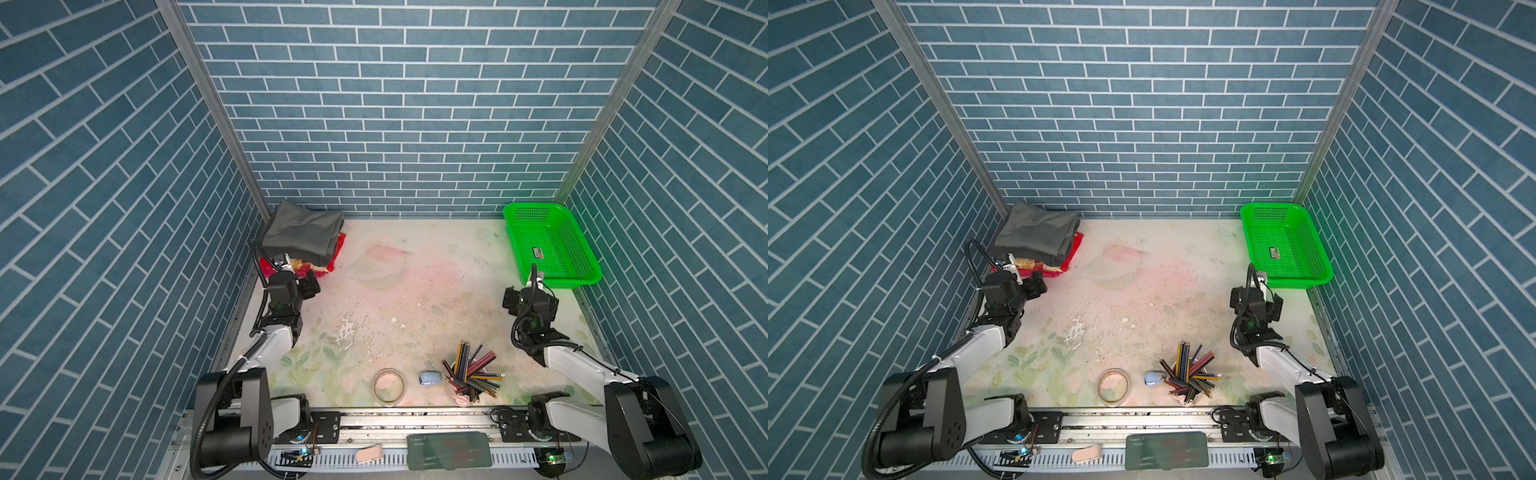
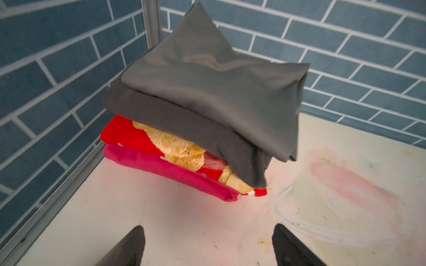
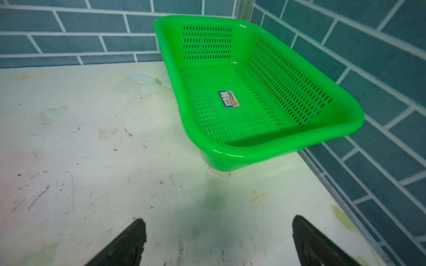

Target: Fold and stack the t-shirts

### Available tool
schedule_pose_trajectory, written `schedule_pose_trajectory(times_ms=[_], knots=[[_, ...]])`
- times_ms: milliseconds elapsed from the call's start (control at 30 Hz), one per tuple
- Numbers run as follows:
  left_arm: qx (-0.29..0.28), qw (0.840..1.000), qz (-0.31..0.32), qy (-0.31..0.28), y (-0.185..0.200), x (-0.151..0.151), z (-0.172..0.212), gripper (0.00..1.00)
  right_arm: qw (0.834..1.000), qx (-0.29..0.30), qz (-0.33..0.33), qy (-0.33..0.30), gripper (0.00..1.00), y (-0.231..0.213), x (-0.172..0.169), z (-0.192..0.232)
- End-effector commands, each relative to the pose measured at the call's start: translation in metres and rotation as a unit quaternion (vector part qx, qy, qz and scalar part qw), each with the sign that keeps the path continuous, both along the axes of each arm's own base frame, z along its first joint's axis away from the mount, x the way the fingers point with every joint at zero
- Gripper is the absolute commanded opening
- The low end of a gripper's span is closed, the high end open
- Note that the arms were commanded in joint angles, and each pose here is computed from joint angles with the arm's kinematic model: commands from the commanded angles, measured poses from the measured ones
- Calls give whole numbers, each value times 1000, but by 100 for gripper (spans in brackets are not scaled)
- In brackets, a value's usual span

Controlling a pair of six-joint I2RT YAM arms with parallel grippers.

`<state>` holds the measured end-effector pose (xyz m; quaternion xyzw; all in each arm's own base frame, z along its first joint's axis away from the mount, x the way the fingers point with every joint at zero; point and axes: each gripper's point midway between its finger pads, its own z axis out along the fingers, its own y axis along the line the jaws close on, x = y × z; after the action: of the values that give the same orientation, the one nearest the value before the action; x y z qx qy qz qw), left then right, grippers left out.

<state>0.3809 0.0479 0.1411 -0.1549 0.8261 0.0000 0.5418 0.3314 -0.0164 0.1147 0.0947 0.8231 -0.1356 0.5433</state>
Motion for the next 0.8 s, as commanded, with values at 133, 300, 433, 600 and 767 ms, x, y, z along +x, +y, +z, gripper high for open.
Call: schedule_pose_trajectory(times_ms=[133,300,433,600,767], knots=[[-9,999,40,-14,13,18,-25,88,992,-2,-37,-122,99,-22,2,26],[11,999,28,-11,8,18,-36,88,989,-16,-11,-147,99,-16,11,33],[51,998,27,-23,6,12,-26,88,990,-15,-13,-143,99,-17,13,32],[51,997,23,-62,13,13,-9,88,989,-18,-3,-149,99,-16,13,34],[48,998,-15,-40,0,29,-26,88,983,-26,-1,-183,99,-20,10,34]])
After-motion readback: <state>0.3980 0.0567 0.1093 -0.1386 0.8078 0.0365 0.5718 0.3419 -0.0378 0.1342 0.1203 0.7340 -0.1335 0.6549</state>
